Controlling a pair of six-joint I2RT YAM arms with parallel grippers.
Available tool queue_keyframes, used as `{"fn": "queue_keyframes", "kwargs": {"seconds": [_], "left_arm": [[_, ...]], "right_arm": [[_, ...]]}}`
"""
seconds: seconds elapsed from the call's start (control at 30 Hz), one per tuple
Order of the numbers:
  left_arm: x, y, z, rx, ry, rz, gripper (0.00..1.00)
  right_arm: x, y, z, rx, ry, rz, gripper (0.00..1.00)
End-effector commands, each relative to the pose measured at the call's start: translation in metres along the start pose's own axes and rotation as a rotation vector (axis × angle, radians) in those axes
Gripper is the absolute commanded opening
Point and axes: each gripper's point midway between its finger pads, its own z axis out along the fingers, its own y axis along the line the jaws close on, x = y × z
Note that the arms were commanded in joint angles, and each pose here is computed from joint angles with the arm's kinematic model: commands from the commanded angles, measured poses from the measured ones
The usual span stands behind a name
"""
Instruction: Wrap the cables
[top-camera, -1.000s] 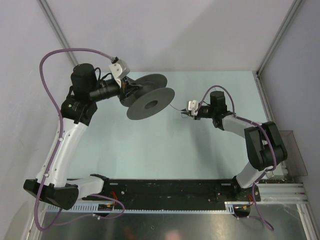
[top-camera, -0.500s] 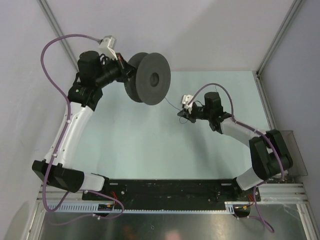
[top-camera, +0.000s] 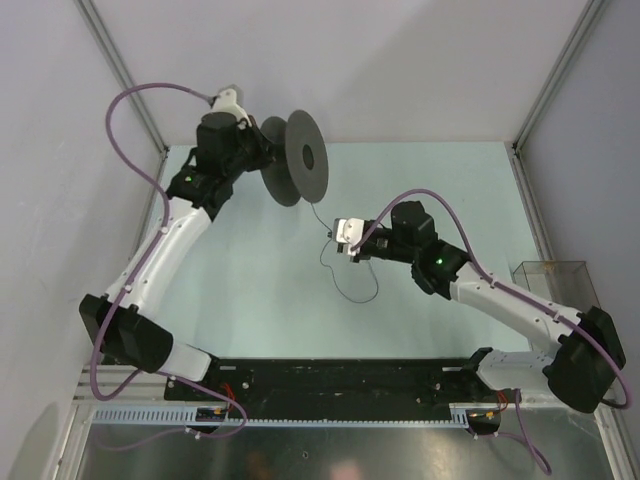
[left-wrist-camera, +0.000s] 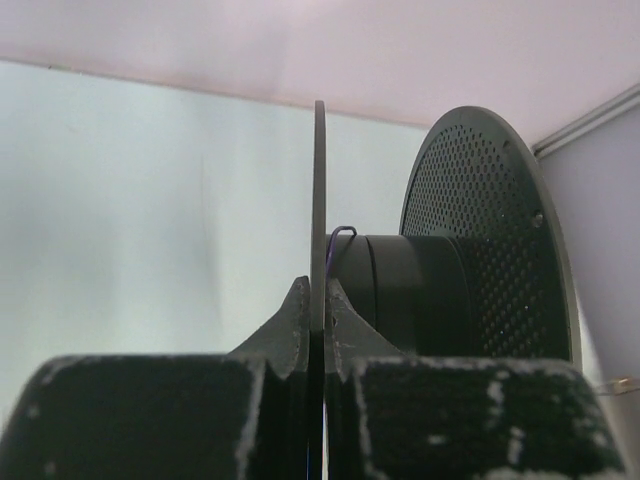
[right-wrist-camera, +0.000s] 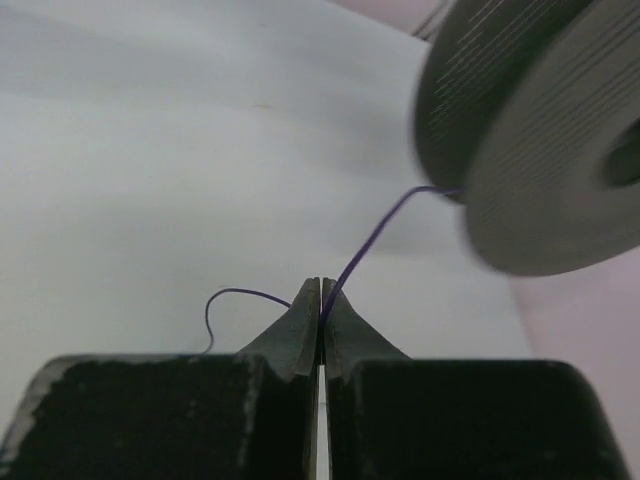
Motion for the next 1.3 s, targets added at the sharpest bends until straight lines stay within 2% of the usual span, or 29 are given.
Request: {"fn": "queue_keyframes", "kwargs": {"seconds": [0.0, 0.27, 0.47, 0.63, 0.9, 1.03, 1.13, 1.27], "left_arm": [[0.000, 0.003, 0.005, -0.049, -0.067, 0.084, 0.00], [0.036, -0.003, 0.001, -0.028, -0.001, 0.185, 0.00], [0.057, -0.014, -0.006, 0.018, 0.037, 0.278, 0.00], [0.079, -0.030, -0.015, 0.135, 0.094, 0.378, 0.00], [0.104, -0.056, -0.047, 0.399, 0.148, 0.533, 0.00], [0.110, -0.068, -0.076, 0.565, 0.141, 0.619, 0.00], [0.106, -0.073, -0.092, 0.636, 0.127, 0.617, 0.00], [0.083, -0.083, -0.110, 0.739, 0.104, 0.557, 0.00]], "right_arm": [[-0.036, -0.049, -0.010, 0.215, -0.001, -0.174, 0.00], [-0.084, -0.122, -0.029, 0.602, -0.090, -0.314, 0.00], [-0.109, -0.150, -0.041, 0.739, -0.161, -0.337, 0.01], [-0.113, -0.180, -0.051, 0.843, -0.169, -0.351, 0.06], [-0.091, -0.231, -0.078, 0.946, -0.110, -0.335, 0.12], [-0.070, -0.246, -0.092, 0.916, -0.092, -0.289, 0.18], [-0.048, -0.246, -0.097, 0.841, -0.058, -0.235, 0.18], [-0.004, -0.244, -0.104, 0.767, 0.041, -0.149, 0.12]]}}
